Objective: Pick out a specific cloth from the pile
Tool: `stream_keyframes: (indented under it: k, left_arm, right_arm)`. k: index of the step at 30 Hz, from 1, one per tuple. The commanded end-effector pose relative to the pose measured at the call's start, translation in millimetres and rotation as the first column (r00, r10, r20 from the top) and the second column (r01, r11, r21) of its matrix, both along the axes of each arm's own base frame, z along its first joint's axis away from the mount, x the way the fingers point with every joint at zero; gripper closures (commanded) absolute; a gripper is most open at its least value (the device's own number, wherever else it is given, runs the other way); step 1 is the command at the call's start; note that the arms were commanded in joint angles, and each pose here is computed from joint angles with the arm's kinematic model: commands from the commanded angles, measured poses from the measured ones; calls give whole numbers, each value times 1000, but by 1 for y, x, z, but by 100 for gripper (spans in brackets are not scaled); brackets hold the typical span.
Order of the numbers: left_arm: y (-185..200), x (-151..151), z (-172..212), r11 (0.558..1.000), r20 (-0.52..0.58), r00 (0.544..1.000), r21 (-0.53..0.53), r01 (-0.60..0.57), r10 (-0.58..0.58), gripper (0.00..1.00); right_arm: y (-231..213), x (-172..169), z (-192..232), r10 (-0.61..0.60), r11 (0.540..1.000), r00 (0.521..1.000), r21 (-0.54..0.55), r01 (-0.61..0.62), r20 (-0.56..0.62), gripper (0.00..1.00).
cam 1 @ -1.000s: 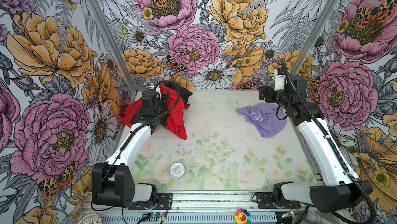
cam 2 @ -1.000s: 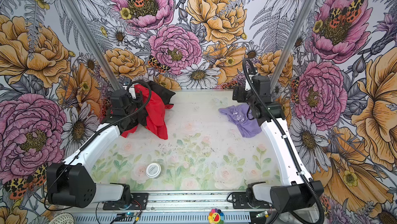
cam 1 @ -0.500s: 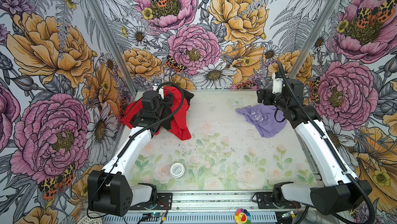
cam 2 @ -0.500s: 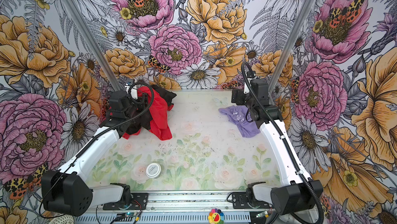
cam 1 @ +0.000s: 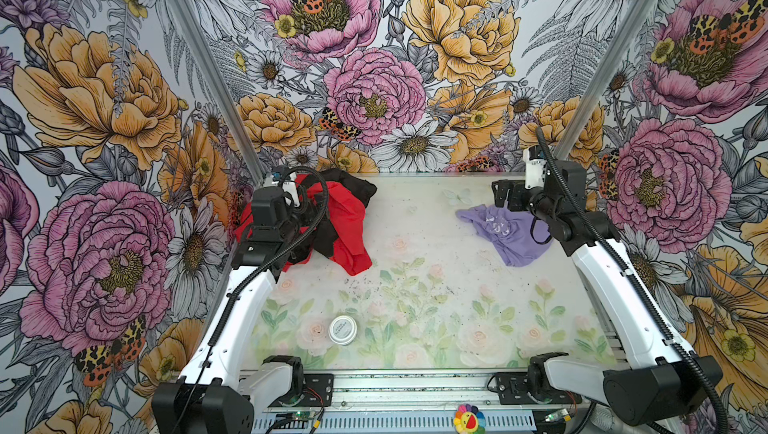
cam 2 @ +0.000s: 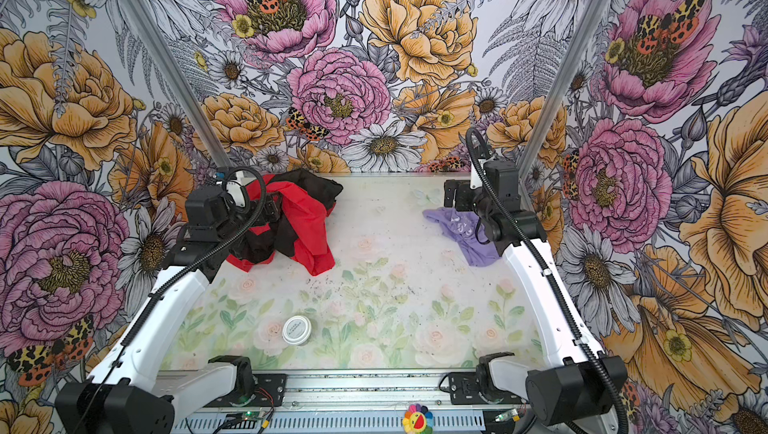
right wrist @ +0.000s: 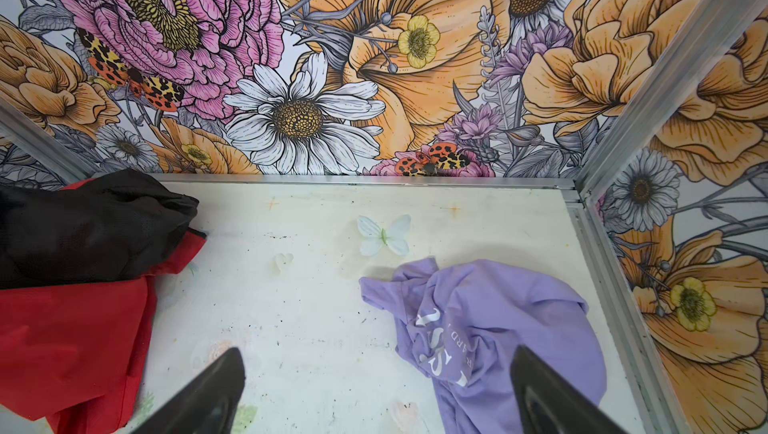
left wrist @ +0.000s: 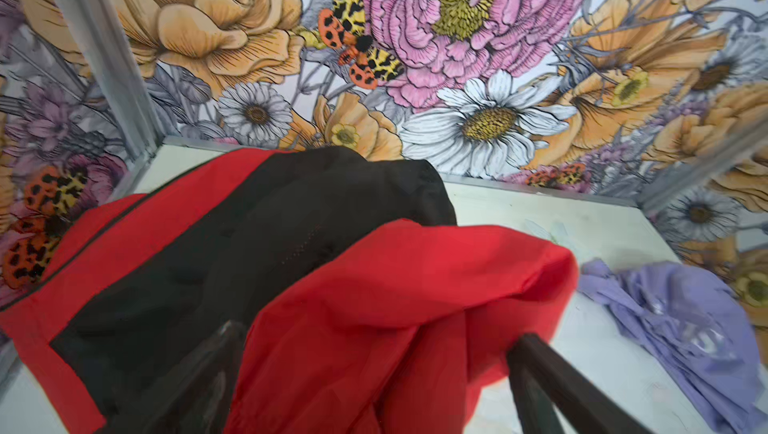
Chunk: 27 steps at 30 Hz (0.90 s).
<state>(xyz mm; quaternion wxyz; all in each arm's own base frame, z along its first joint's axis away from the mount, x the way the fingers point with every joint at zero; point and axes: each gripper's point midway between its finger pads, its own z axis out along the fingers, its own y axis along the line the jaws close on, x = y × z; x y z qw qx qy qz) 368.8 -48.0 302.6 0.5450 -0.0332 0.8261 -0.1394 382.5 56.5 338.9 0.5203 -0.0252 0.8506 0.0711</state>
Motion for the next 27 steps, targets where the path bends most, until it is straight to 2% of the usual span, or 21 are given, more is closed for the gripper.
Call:
stream_keyframes:
  k: [1, 3, 6, 12, 17, 22, 27]
  left_arm:
    - [-26, -29, -30, 985, -163, 976, -115, 129, -146, 1]
    - [-28, -37, -35, 982, -187, 969, -128, 138, -161, 1]
    - [-16, -40, -31, 993, -159, 983, -91, 73, -87, 1]
    - [16, -48, 20, 997, 66, 995, -15, -74, 75, 1]
    - [40, -55, 34, 978, 190, 960, -1, -209, 205, 2]
    - [58, -57, 21, 952, 246, 924, 5, -305, 295, 1]
    - [73, -60, -4, 912, 302, 867, -15, -411, 396, 1]
  right_arm:
    - [4, -6, 12, 23, 1000, 999, 14, -24, 46, 1]
    - [5, -8, 10, 28, 999, 999, 16, -29, 44, 1]
    - [5, -9, 10, 32, 999, 998, 18, -33, 46, 0]
    - [4, -13, 10, 31, 999, 998, 18, -32, 56, 1]
    - [2, -14, 2, 28, 1000, 997, 4, -29, 71, 0]
    - [-7, -14, -10, -4, 1000, 995, 10, 3, 96, 1]
    - [-21, -17, -34, -60, 998, 989, 34, 56, 139, 0]
